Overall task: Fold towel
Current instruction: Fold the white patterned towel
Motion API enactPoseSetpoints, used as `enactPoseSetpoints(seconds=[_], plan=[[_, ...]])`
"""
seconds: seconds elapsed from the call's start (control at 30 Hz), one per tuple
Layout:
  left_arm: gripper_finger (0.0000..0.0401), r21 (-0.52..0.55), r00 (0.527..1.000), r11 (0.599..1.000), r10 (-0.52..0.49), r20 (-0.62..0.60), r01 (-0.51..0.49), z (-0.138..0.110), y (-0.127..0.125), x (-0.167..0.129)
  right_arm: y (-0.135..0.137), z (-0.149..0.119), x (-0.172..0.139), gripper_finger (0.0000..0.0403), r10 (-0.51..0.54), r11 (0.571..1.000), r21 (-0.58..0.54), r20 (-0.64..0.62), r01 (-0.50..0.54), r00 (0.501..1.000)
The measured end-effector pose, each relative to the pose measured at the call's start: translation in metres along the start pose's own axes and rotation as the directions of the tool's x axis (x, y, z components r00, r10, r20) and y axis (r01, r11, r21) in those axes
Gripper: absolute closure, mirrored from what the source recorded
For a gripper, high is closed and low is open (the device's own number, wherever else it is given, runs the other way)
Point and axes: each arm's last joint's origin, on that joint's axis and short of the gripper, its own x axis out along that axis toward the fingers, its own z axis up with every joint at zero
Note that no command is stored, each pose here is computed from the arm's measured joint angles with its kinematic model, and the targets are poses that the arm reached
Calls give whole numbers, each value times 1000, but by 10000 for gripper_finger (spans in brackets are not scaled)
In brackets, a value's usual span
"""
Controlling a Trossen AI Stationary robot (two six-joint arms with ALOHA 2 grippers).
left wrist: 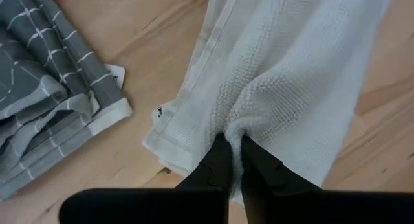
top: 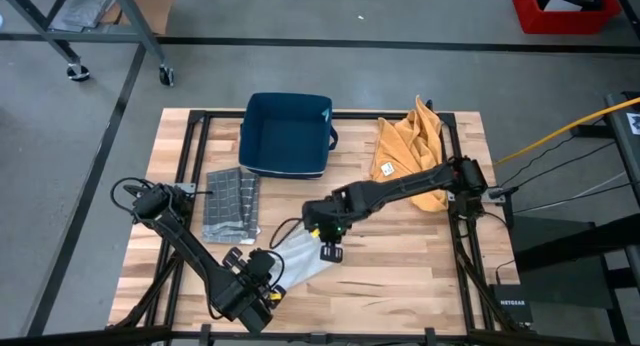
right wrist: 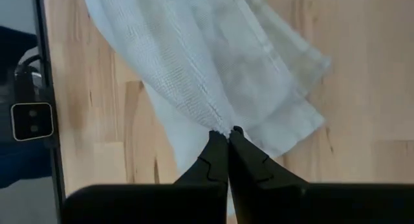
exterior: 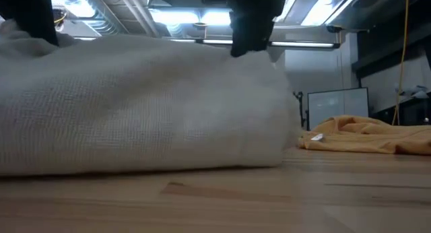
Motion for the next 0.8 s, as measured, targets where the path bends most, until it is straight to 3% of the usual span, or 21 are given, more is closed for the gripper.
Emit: enactPoseSetpoints(seconds=[0.2, 0.47, 0.6, 0.8], plan=[[396, 15, 999, 999, 35, 11, -35, 0, 3, 1, -18, 7, 2, 402, -7, 1000, -16, 10, 7, 1000], [396, 12, 992, 992, 128, 17, -128, 1, 12, 2, -31, 14, 29, 402, -18, 995, -98, -2, 18, 1000], [393, 69, 990, 988, 139, 1, -139, 0, 12, 2, -35, 16, 40, 396, -20, 994, -104, -9, 19, 1000], [343, 136, 987, 979, 161, -30, -155, -1, 14, 1, -40, 13, 48, 358, -70, 993, -95, -49, 65, 996]])
